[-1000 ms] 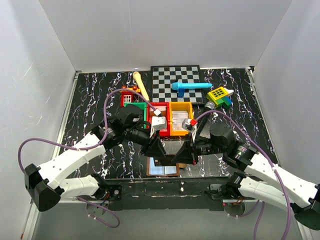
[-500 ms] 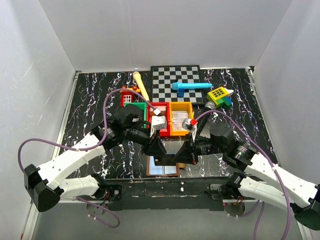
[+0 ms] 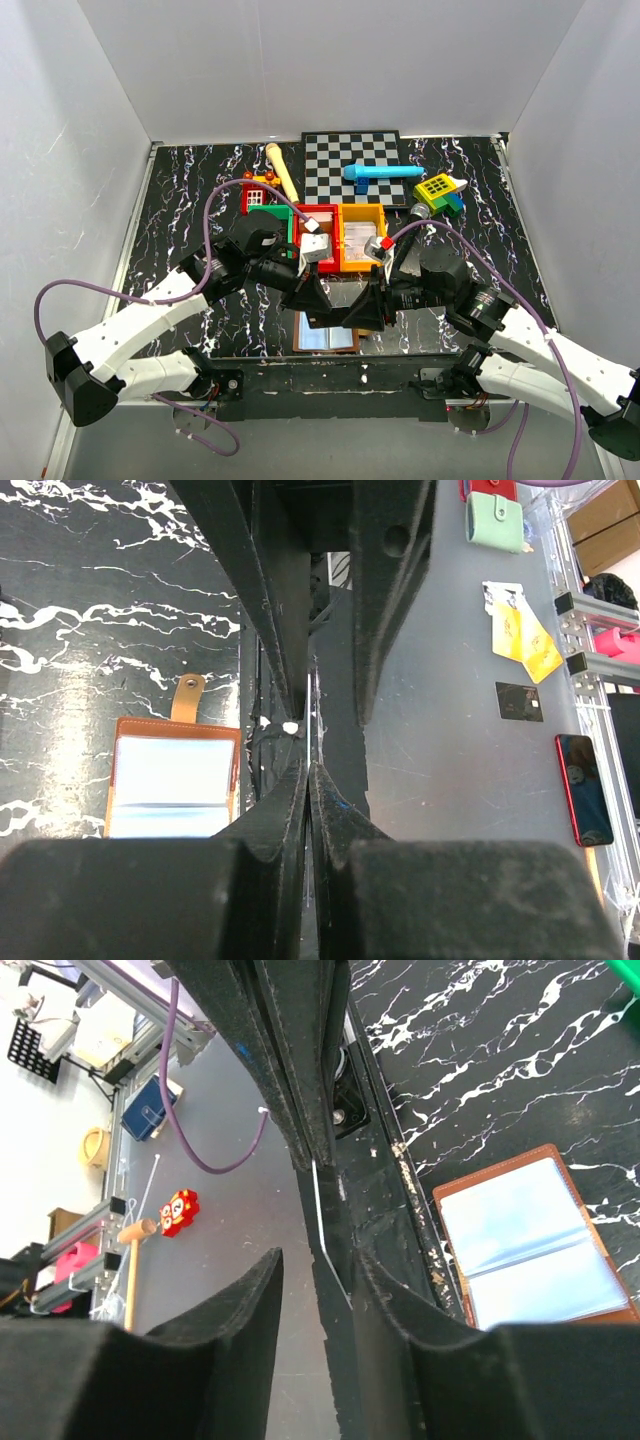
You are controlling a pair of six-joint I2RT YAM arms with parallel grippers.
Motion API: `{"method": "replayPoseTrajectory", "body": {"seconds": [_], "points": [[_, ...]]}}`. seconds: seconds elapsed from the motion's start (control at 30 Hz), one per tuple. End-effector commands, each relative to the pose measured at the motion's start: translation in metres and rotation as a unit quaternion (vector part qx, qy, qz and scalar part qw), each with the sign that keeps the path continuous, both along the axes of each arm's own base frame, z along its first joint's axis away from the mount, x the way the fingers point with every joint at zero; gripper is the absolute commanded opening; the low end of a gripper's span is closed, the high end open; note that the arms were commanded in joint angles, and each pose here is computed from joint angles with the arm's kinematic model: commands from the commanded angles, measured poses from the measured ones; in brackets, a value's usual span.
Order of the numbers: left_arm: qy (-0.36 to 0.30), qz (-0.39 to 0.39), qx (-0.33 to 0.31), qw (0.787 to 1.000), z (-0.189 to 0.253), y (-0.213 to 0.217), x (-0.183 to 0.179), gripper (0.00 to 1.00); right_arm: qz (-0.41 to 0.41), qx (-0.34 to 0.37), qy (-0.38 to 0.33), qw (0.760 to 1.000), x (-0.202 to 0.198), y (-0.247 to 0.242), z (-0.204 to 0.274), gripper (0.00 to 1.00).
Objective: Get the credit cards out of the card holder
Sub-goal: Place the credit card in the storage box.
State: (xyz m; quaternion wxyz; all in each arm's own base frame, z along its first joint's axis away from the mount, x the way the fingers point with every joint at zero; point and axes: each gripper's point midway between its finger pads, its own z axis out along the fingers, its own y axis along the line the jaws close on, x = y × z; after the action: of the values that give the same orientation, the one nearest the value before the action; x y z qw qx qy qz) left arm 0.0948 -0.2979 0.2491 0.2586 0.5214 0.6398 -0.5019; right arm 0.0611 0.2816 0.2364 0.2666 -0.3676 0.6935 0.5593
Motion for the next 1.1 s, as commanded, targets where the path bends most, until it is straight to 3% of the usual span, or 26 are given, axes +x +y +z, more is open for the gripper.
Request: {"method": "replayPoseTrajectory", "body": {"seconds": [0.0, 0.13, 0.4, 0.6, 0.73, 0.8, 0.9, 1.0, 1.07], "points": [[-0.019, 0.009, -0.002, 1.0, 0.001, 0.005, 0.001, 0.0, -0.006, 0.029, -0.022, 0.999, 0.0, 0.0, 0.027, 0.49], [-0.014, 0.063, 0.021, 0.998, -0.006, 0.01, 0.019, 0.0, -0.056, 0.008, -0.04, 0.998, 0.011, -0.013, 0.032, 0.61], [-0.009, 0.23, -0.027, 0.973, 0.018, 0.033, 0.053, 0.0, -0.125, 0.01, -0.061, 0.99, 0.02, -0.036, 0.047, 0.61], [-0.043, 0.351, -0.009, 0.935, 0.02, 0.056, 0.089, 0.0, -0.131, 0.011, -0.063, 0.989, 0.021, -0.037, 0.047, 0.61], [-0.134, 0.381, 0.05, 0.913, -0.001, 0.076, 0.116, 0.0, -0.132, 0.007, -0.065, 0.989, 0.022, -0.038, 0.046, 0.59], [-0.195, 0.334, 0.074, 0.919, -0.015, 0.078, 0.117, 0.0, -0.132, 0.003, -0.068, 0.989, 0.022, -0.039, 0.044, 0.59], [-0.284, 0.305, 0.067, 0.906, -0.017, 0.085, 0.122, 0.0, -0.134, -0.001, -0.074, 0.988, 0.023, -0.041, 0.041, 0.58], [-0.41, 0.259, 0.019, 0.874, 0.0, 0.087, 0.126, 0.0, -0.132, -0.002, -0.076, 0.988, 0.021, -0.042, 0.038, 0.58], [-0.458, 0.27, 0.001, 0.847, 0.014, 0.093, 0.14, 0.0, -0.124, -0.002, -0.073, 0.99, 0.018, -0.041, 0.036, 0.58]]}}
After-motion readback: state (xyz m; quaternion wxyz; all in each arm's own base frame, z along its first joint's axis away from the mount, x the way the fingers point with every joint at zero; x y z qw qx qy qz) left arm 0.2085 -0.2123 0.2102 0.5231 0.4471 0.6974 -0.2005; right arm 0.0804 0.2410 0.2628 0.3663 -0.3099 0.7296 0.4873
